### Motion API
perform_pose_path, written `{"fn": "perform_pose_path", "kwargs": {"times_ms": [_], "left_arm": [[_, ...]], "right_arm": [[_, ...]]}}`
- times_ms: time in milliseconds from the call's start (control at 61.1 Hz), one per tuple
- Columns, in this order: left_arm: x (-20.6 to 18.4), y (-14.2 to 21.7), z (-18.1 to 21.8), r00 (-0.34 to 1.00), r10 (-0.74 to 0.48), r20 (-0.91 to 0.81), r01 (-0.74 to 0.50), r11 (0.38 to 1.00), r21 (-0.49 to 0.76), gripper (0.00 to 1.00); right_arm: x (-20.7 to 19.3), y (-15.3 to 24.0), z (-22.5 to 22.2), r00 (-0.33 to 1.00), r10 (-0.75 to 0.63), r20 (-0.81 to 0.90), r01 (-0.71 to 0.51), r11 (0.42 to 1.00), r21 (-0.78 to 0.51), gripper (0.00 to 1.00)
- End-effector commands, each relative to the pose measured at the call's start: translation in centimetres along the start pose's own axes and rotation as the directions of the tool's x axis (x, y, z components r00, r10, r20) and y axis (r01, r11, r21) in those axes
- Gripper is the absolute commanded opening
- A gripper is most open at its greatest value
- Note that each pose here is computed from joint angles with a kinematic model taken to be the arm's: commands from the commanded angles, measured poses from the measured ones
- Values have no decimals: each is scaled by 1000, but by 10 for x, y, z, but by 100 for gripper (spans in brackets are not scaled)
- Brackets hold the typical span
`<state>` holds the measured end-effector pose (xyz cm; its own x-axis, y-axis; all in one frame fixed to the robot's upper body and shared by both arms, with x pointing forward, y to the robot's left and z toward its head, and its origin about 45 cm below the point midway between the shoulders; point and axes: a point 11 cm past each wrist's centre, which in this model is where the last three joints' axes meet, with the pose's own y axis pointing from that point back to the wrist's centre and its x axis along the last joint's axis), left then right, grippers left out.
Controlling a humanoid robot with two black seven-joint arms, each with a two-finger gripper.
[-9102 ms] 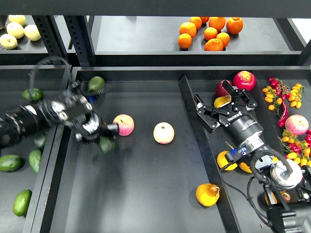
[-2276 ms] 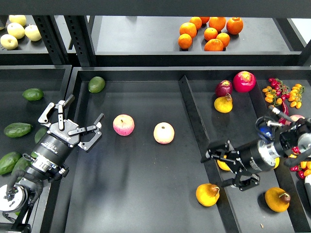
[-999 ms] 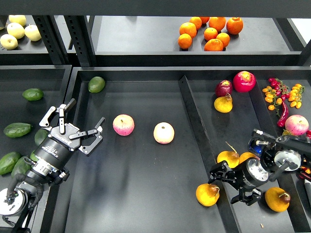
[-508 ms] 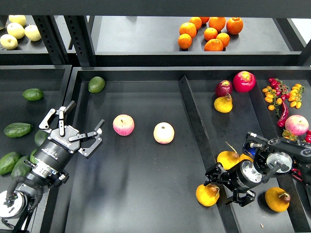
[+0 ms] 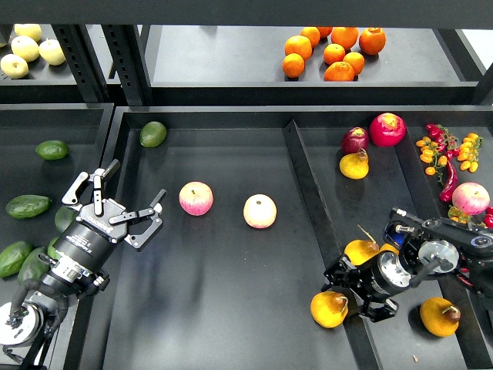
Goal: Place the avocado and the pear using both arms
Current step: 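Lower the right gripper onto the yellow pear and close it, then lift the yellow pear with the right gripper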
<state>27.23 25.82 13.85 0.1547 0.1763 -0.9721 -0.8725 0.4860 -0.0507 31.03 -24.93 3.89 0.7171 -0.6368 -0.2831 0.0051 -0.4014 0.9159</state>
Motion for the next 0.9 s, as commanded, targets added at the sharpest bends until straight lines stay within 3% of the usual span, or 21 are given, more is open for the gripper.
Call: {"fn": "perform_pose_path", "kwargs": {"times_ms": [0, 180, 508, 671, 884], "left_arm": [[0, 0, 0, 1000, 0, 1, 0, 1000, 0, 99], [0, 0, 0, 1000, 1, 1, -1, 1000, -1, 99], [1, -1, -5, 1000, 2, -2, -2, 1000, 14, 99], [1, -1, -5, 1000, 3, -3, -3, 1000, 16, 99], [2, -1, -6, 1000, 5, -4, -4, 1000, 17, 99]], "right_arm": [[-3, -4, 5, 1000, -13, 14, 13, 1000, 2, 28], [-6, -3, -1, 997, -42, 61, 38, 997, 60, 19], [-11, 23, -49, 986, -121, 117, 87, 961, 263, 18], [7, 55, -65, 986, -95, 136, 46, 944, 327, 18], [39, 87, -47, 984, -14, 180, -46, 945, 323, 19]]}}
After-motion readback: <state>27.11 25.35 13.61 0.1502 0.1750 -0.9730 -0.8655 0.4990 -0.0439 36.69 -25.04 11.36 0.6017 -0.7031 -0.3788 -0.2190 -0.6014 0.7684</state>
